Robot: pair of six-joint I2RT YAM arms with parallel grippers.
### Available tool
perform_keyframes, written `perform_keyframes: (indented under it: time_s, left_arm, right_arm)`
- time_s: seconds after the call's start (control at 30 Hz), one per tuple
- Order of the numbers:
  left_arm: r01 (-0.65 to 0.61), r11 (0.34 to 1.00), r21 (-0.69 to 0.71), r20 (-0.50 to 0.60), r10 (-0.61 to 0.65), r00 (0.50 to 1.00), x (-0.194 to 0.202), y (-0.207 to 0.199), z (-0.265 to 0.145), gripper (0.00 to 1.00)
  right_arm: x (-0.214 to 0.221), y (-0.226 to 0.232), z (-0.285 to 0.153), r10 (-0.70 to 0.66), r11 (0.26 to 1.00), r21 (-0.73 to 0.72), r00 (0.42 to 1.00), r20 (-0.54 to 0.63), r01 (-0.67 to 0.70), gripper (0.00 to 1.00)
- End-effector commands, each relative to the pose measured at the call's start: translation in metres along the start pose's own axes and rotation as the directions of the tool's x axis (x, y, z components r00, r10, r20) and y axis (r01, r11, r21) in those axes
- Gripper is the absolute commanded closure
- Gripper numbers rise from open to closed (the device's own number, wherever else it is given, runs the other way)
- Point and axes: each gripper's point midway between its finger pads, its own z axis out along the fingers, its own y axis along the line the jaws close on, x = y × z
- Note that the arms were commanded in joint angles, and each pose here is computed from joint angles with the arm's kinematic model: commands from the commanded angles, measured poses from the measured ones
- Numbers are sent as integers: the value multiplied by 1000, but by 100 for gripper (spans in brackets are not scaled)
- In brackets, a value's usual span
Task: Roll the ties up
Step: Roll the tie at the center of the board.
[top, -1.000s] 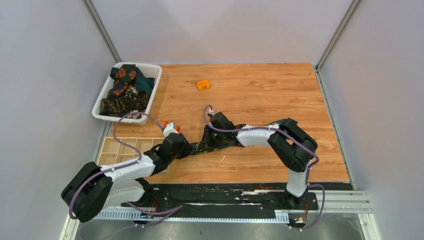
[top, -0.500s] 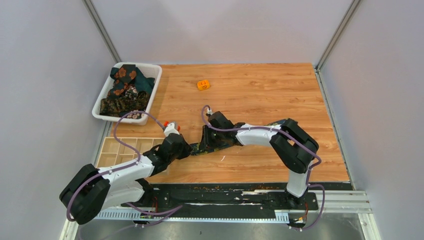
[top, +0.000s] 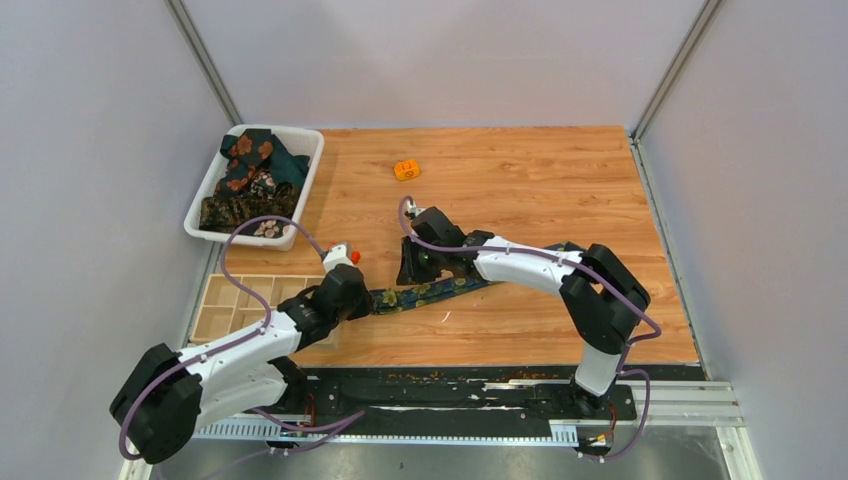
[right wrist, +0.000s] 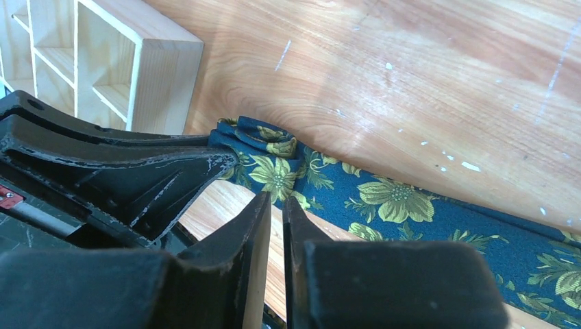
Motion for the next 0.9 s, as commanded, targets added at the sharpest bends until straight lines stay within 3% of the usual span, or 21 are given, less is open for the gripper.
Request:
perform_keyframes:
  time_s: [0.0, 0.27, 0.87]
  left_arm:
    - [-43, 999, -28, 21, 43, 999, -13, 0, -7, 100]
    - [-55, 998, -17, 21, 55, 998, -17, -4, -15, 100]
    - [-74, 997, 13, 12, 74, 997, -29, -20, -24, 100]
  right_arm:
    - [-2, 16, 5, -30, 999, -23, 1000, 1, 30, 89]
    - [4, 13, 26, -26, 1000, -11, 999, -24, 26, 97]
    - [25, 28, 53, -29, 998, -56, 997, -78, 25, 98]
